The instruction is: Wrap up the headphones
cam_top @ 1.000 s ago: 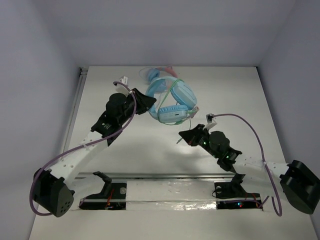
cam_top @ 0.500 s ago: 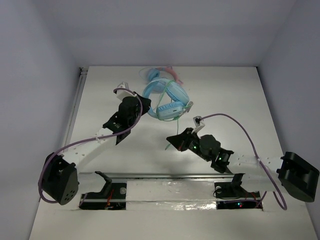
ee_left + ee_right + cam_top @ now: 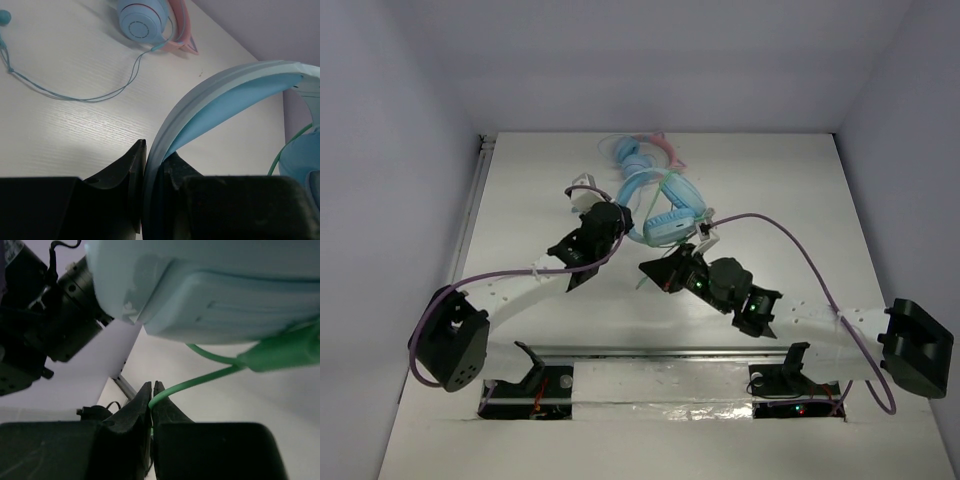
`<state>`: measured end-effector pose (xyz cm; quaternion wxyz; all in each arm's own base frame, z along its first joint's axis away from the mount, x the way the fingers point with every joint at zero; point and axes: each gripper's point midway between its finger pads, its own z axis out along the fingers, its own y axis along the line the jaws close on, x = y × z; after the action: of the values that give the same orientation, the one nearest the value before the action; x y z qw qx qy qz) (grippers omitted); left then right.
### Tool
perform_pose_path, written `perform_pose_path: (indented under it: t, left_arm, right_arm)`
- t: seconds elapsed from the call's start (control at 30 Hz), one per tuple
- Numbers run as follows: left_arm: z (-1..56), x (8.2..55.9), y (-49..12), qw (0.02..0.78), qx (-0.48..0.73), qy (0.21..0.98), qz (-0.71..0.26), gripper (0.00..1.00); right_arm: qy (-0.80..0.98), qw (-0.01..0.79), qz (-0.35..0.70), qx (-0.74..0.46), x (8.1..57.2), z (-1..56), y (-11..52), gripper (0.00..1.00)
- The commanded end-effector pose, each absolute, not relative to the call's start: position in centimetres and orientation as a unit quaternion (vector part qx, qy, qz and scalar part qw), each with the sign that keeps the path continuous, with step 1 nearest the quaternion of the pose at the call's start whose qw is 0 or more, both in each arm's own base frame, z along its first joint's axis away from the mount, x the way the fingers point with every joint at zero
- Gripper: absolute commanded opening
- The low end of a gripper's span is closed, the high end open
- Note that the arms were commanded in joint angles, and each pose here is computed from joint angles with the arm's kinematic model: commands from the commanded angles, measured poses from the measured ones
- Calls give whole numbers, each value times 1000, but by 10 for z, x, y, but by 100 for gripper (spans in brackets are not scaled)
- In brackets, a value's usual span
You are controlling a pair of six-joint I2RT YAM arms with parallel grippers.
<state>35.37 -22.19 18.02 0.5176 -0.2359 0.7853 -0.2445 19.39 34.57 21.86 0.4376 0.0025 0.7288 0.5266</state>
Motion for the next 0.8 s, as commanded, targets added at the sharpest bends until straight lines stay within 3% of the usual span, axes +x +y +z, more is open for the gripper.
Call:
perform_pose_path:
  t: [0.0,0.33,0.77]
  left_arm:
    - [238,365,-224,579,-293,703,-292,0]
    - [217,338,-228,566,-267,724,-291,0]
    - [174,318,-229,534,-239,764,-274,0]
  right_arm:
    - [693,435,575,-2,185,265,367,0]
    - [680,456,568,91,215,281,366,5]
    - [728,433,518,122,229,237,376,26]
